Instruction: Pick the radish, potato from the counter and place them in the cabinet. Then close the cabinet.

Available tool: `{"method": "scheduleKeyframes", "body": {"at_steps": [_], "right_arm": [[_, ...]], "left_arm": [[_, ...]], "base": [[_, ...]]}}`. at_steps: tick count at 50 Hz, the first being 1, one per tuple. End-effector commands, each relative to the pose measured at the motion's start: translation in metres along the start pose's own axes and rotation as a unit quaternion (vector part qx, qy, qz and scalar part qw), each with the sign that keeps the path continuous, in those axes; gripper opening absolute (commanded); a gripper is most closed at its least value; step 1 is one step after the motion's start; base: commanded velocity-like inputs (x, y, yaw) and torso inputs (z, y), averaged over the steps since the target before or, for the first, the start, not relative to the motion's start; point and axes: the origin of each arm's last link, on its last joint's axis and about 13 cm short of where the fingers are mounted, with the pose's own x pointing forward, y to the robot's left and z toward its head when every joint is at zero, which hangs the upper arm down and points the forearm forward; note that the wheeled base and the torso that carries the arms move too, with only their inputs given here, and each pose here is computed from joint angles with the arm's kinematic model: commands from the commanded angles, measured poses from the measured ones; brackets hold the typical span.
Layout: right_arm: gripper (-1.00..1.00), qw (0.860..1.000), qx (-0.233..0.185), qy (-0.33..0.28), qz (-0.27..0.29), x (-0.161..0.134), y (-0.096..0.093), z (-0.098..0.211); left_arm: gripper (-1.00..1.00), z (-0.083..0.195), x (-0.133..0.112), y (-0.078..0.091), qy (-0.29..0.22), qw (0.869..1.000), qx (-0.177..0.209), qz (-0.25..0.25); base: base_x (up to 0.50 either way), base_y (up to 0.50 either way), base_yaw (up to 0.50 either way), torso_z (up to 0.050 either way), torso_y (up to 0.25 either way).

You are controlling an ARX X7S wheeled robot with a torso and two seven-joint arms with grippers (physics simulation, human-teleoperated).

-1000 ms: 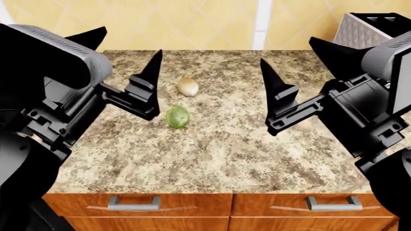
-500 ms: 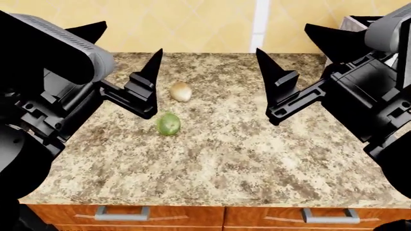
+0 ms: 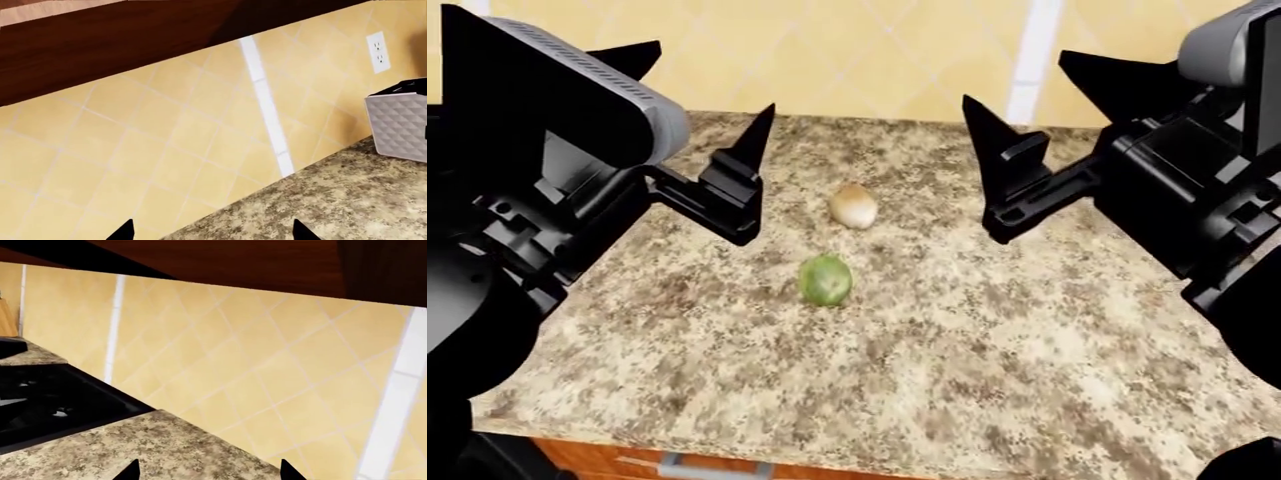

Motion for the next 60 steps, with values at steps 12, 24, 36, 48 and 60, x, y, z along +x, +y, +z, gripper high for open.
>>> {"method": "scheduleKeyframes", "body": {"at_steps": [12,24,36,48,60], "right_arm": [[1.00,1.000,0.003,0.013,-0.008,0.000,-0.006,0.005],[1.00,1.000,-0.004,0.023,0.001,-0.001,-0.006,0.007],[1.00,1.000,-0.006,0.024,0.003,0.002,-0.005,0.006],[1.00,0.999,-0.011,0.037,0.006,0.007,-0.003,0.000],[1.00,0.998,-0.001,0.056,0.014,0.041,0.001,-0.012]], "left_arm": [[1.00,0.011,0.005,-0.002,0.000,1.000,0.017,-0.019],[1.00,0.014,0.006,-0.003,0.003,0.999,0.025,-0.026],[1.00,0.012,0.006,-0.004,0.005,0.999,0.025,-0.027],[1.00,0.007,0.004,-0.004,0.009,0.999,0.024,-0.028],[1.00,0.009,0.000,-0.002,0.001,1.000,0.020,-0.020]], "base": [[0.22,0.02,0.00,0.000,0.000],[0.19,0.02,0.00,0.000,0.000],[0.06,0.01,0.00,0.000,0.000],[0.02,0.00,0.00,0.000,0.000],[0.00,0.00,0.00,0.000,0.000]]}}
